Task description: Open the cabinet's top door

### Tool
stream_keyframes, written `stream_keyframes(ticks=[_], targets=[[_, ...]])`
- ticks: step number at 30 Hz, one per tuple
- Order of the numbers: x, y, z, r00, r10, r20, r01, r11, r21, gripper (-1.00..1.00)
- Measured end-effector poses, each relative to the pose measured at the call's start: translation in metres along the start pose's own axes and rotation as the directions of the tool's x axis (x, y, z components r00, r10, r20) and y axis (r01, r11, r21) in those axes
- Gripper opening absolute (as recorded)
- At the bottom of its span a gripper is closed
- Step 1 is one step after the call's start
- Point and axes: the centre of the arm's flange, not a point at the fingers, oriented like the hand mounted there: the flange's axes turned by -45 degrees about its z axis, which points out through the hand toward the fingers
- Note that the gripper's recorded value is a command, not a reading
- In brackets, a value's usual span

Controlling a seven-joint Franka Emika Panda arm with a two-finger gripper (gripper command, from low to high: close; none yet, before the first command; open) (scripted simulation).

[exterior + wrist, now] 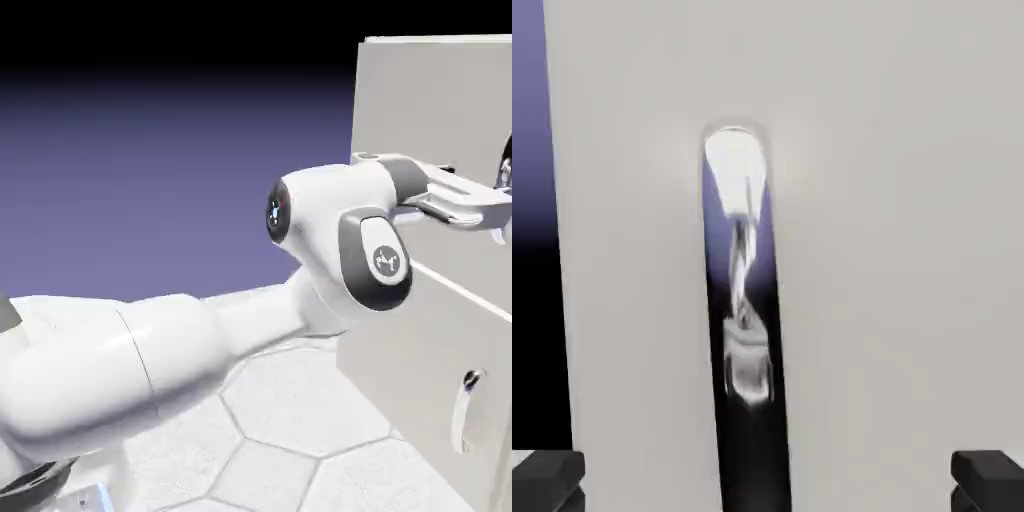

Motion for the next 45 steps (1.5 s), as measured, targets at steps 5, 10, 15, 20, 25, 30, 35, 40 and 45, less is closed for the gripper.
stream_keyframes(ticks=[5, 10, 15, 20, 25, 30, 35, 40, 45], targets=[[0.0, 0.0, 0.05, 1.0, 0.0, 0.0, 0.0, 1.0, 0.0, -1.0], [0.0, 0.01, 0.023, 1.0, 0.0, 0.0, 0.0, 0.998, 0.067, -1.0], [0.0, 0.034, -0.024, 1.0, 0.0, 0.0, 0.0, 0.983, 0.184, -1.0], [0.0, 0.063, -0.07, 1.0, 0.0, 0.0, 0.0, 0.953, 0.303, -1.0], [0.0, 0.101, -0.114, 1.0, 0.001, 0.0, -0.001, 0.905, 0.425, -1.0], [0.0, 0.144, -0.153, 1.0, 0.0, 0.0, 0.0, 0.842, 0.539, -1.0], [0.0, 0.181, -0.178, 1.0, 0.0, 0.0, 0.0, 0.784, 0.621, -1.0], [0.0, 0.213, -0.197, 1.0, 0.0, 0.0, 0.0, 0.73, 0.684, -1.0], [0.0, 0.242, -0.211, 1.0, 0.0, 0.0, 0.0, 0.677, 0.736, -1.0]])
